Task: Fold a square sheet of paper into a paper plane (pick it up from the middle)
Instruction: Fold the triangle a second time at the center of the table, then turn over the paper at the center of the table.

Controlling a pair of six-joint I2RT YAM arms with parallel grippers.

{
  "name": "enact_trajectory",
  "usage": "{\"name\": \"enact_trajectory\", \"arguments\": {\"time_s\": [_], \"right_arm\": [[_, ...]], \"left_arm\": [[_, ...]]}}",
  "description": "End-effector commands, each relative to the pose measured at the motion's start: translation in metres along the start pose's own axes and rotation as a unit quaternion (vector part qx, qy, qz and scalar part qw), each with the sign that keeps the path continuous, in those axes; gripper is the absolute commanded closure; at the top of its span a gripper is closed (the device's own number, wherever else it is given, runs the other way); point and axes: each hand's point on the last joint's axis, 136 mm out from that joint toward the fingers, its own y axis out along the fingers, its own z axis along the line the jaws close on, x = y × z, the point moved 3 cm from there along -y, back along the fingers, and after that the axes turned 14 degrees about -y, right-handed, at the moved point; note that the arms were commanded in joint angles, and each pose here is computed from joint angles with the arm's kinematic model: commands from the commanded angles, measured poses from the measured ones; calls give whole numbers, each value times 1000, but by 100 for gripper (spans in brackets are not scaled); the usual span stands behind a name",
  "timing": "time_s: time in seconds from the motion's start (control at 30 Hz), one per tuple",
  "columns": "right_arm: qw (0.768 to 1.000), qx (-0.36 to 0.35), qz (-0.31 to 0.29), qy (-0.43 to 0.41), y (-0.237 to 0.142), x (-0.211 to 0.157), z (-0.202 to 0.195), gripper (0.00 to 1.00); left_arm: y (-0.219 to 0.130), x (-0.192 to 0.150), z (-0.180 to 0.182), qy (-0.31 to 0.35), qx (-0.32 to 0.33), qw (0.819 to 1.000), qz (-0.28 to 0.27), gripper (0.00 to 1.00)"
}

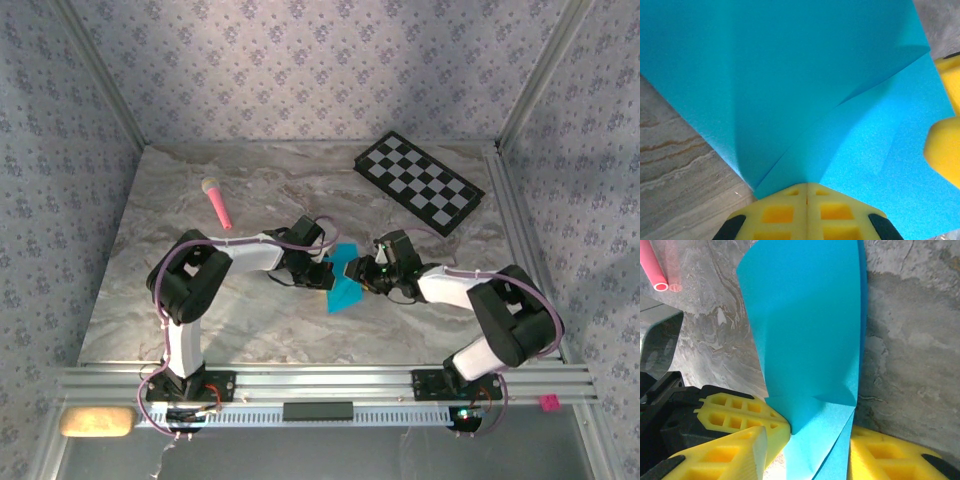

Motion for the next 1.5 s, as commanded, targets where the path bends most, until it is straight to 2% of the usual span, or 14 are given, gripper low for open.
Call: {"name": "enact_trajectory", "arguments": {"time_s": [0.0,0.27,0.57,0.8,0.97,1.2,1.33,1.47], "right_arm": [[1000,-4,-2,7,3,0,-7,60],[1000,-13,-9,18,6,1,-17,65],[1000,-5,-16,22,7,3,-20,81],[1000,2,-21,8,0,9,-12,90],[999,-16,-21,-24,-14,12,-4,93],[986,-124,-7,-111,-51,19,7,94],[965,-213,-10,-152,-77,29,18,95],[936,-288,-2,-203,-98,37,29,95]], "left_arm": [[-1,-7,12,-12,27,1000,4,96],[-3,-7,11,-12,24,1000,2,96],[-14,-2,-3,-7,2,1000,-18,92],[-41,3,-18,5,-14,998,-67,78],[-72,5,-18,11,0,992,-129,75],[-126,4,-4,3,16,970,-243,74],[-154,1,9,-12,11,953,-302,71],[-177,-3,22,-35,6,936,-350,64]]}}
